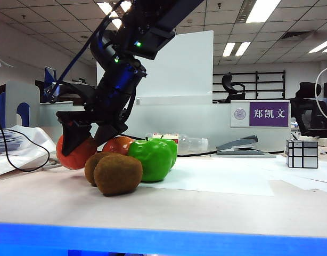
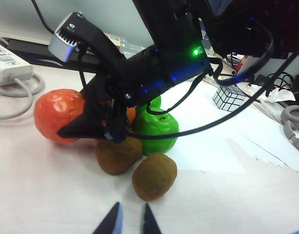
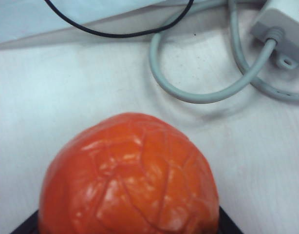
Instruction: Put the same fruits together.
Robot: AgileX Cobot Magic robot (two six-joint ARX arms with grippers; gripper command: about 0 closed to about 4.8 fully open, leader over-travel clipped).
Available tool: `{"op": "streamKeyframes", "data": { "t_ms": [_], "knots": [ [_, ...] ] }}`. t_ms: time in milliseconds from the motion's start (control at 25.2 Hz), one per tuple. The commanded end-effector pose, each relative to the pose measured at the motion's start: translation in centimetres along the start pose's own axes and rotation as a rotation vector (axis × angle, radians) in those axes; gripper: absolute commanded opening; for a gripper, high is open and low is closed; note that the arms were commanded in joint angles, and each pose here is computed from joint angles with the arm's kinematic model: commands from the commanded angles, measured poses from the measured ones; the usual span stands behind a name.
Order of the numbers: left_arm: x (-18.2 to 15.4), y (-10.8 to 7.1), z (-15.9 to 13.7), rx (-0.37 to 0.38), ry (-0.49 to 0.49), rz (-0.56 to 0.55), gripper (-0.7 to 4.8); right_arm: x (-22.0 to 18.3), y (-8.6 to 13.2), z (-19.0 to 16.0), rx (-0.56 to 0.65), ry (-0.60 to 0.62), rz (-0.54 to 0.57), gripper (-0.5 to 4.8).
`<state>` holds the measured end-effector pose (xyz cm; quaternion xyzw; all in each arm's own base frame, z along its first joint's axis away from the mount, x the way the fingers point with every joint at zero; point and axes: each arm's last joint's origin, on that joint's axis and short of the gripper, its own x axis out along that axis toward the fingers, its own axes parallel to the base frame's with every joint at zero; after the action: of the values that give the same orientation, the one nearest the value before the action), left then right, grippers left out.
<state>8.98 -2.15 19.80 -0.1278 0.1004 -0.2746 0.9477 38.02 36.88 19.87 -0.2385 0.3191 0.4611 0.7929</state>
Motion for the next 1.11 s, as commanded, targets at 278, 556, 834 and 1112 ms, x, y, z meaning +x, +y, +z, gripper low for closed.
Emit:
{"op": "streamKeyframes", "data": {
  "t_ms": [278,556,834,1112],
  "knots": [
    [-0.03,-0.07,0.22,0.011,-0.013,-0.004,0.62,0.68,0.81,-0.24,-0.051,0.044,-0.033,-0.08],
    [-0.03,-0.07,0.22,0.01,-0.013,-0.004,0.62,0.85,0.83,-0.34,-0.051,0.046,-0.032,-0.08],
    [-0.03,-0.08,0.23,0.01,-0.013,-0.004,0.62,0.85,0.82,-0.34,-0.053,0.046,-0.031,-0.04],
    [-0.04,-0.08,0.25,0.01,-0.014,-0.004,0.62,0.85,0.81,-0.28,-0.057,0.04,-0.03,1.57]
  ]
}}
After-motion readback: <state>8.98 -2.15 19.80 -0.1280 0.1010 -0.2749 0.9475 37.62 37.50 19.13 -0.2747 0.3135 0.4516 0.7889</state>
